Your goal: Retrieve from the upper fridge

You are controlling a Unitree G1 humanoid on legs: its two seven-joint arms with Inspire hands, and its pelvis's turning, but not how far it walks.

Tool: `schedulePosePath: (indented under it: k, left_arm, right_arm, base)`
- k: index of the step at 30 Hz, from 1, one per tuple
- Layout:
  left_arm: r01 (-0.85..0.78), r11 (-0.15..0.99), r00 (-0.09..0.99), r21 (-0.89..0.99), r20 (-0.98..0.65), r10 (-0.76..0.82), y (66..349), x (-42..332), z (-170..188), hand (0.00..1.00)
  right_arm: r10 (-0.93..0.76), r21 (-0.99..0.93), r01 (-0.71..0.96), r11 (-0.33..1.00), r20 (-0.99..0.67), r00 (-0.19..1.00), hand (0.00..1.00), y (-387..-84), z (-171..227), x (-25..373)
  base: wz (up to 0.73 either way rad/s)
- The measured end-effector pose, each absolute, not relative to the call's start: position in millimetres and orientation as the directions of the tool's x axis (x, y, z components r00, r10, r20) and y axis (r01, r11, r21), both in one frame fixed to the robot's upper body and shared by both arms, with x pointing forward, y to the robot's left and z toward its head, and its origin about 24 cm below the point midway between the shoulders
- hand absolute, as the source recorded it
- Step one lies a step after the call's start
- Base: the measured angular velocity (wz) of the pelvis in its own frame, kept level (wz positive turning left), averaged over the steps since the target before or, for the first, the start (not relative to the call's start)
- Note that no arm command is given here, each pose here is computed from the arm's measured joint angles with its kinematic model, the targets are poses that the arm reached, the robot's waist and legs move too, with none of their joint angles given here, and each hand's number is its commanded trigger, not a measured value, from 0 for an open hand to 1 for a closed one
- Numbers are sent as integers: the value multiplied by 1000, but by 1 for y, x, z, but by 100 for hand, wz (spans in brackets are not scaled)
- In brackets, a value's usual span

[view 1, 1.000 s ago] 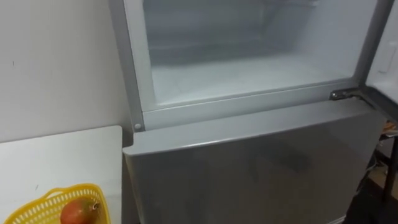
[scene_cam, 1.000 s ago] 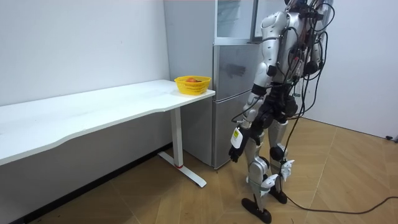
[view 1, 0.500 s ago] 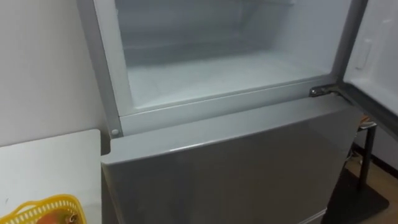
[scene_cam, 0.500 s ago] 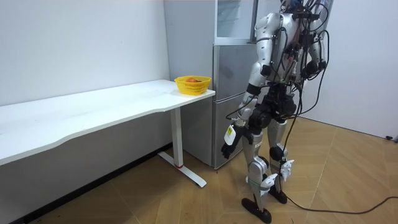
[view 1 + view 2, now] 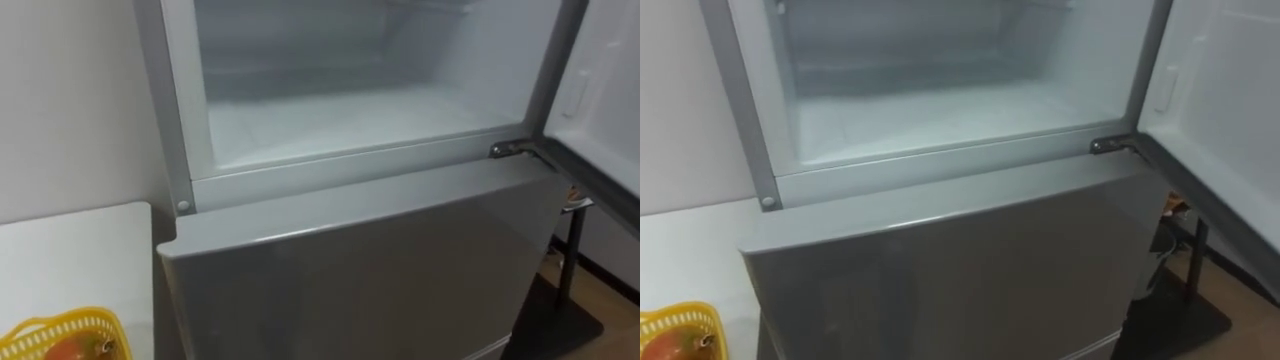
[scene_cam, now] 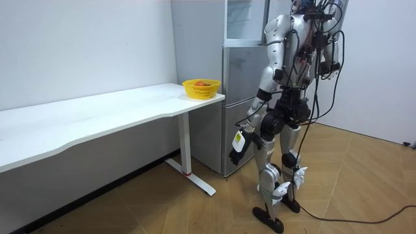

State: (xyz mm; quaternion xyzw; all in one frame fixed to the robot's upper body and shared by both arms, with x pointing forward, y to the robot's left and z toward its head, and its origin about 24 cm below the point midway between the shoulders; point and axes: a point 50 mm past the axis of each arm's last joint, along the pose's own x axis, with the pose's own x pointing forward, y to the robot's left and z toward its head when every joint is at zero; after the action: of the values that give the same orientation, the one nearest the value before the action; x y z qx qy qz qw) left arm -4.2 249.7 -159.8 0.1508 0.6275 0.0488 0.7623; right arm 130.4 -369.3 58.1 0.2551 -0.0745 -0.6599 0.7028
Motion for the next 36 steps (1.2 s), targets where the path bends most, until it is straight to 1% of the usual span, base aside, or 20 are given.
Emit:
schedulePosePath:
  k: [1, 3, 9, 15, 22, 27, 32, 36]
  left_arm:
    - [111, 950, 205, 293, -942, 266, 250, -5, -160, 0]
    - [98, 953, 199, 288, -943, 265, 252, -6, -159, 0]
    - [97, 953, 206, 287, -943, 263, 252, -6, -159, 0]
    - [95, 948, 222, 304, -935, 277, 252, -5, -159, 0]
    - [105, 950, 191, 295, -943, 272, 250, -7, -162, 0]
    - [117, 955, 151, 274, -955, 256, 248, -15, -164, 0]
    - [135, 958, 145, 254, -961, 234, 247, -15, -165, 0]
    - [140, 958, 142, 250, -963, 230, 246, -15, -165, 0]
  right_arm:
    - [-968, 471, 882, 8, -218, 126, 0, -369, 63, 131]
    - [-976, 511, 857, 71, -142, 166, 0, -365, 81, 138]
    - [-978, 479, 853, 206, 72, 196, 0, -356, 109, 148]
    - [-944, 517, 790, 330, 199, 264, 0, -343, 135, 154]
    - [-914, 460, 793, 399, 263, 308, 0, -332, 138, 161]
    - [-883, 412, 789, 456, 318, 344, 0, -320, 141, 167]
    - [-852, 369, 781, 505, 360, 380, 0, -313, 142, 171]
    - [-797, 329, 752, 571, 441, 413, 0, -306, 153, 173]
  base:
    - [0]
    - [0]
    - [0]
    - [0]
    - [0]
    - [0]
    - [0]
    - [-1]
